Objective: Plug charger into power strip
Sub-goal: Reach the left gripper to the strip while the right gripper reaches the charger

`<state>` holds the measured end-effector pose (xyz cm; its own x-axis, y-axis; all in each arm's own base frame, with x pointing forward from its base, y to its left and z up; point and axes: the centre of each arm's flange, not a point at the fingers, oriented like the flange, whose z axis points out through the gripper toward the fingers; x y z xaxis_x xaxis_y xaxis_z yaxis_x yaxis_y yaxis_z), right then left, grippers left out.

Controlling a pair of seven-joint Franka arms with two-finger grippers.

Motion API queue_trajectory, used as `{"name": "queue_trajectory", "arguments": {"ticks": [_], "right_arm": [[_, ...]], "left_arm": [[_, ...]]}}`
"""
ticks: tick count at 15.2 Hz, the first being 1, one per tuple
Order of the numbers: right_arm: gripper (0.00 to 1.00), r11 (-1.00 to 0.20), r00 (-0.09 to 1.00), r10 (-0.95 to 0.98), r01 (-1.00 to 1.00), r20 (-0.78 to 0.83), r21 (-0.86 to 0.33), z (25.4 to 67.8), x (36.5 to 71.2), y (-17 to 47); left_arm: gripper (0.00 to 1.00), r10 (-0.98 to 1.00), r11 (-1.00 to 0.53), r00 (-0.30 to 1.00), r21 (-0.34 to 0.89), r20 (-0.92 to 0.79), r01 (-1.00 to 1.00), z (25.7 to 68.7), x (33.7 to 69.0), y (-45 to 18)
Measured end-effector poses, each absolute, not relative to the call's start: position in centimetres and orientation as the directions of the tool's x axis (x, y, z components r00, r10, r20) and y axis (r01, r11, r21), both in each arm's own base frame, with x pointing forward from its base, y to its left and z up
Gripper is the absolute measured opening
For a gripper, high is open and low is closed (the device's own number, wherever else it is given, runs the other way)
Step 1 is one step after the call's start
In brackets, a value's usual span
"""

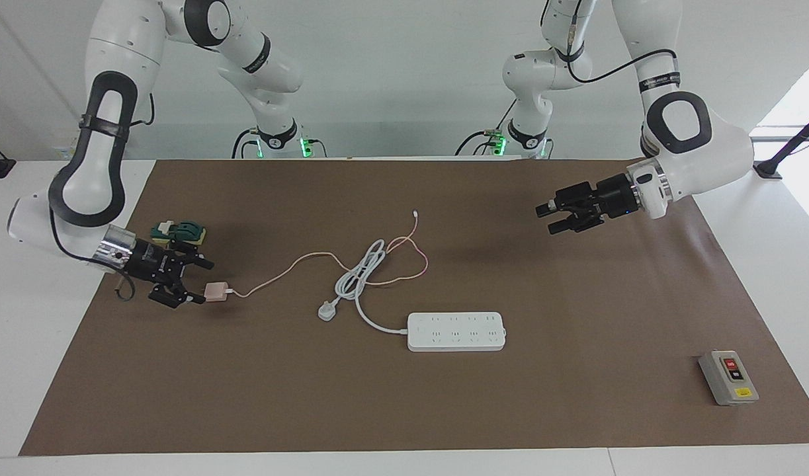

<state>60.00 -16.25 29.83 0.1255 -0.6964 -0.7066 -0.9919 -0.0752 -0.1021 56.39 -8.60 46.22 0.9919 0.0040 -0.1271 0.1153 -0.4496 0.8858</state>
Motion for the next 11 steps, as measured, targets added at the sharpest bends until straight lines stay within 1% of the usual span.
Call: {"name": "queue_trajectory", "arguments": {"ticks": [1,3,5,7,9,11], "right_arm": [[1.0,-0.076,0.125,-0.693,-0.992,-0.71,-0.1,29.3,59.9,-16.4],[1.0,-0.093,0.149,-0.687,-0.989,-0.711,-0.118,28.3,59.4,-17.3],[1.0,-0.096,0.161,-0.684,-0.987,-0.712,-0.132,26.6,58.7,-18.2],[1.0,-0.081,0.162,-0.687,-0.986,-0.709,-0.147,25.4,58.5,-18.5],[1.0,-0.07,0.158,-0.689,-0.986,-0.707,-0.153,24.8,58.7,-18.5],[1.0,-0.059,0.157,-0.685,-0.985,-0.712,-0.161,24.2,58.8,-18.5]], "left_arm": [[1.0,0.005,-0.385,0.99,0.913,-0.142,0.133,46.3,56.4,-9.9],[1.0,-0.014,-0.264,0.986,0.952,-0.165,0.155,45.0,56.3,-12.0],[1.0,-0.029,-0.192,0.989,0.971,-0.148,0.139,43.2,56.6,-13.2],[1.0,-0.052,-0.142,0.994,0.986,-0.097,0.089,42.4,56.6,-15.3],[1.0,-0.071,-0.129,0.996,0.991,-0.058,0.048,41.7,56.4,-17.4],[1.0,-0.067,-0.107,0.997,0.994,-0.038,0.031,40.1,56.7,-17.9]]}}
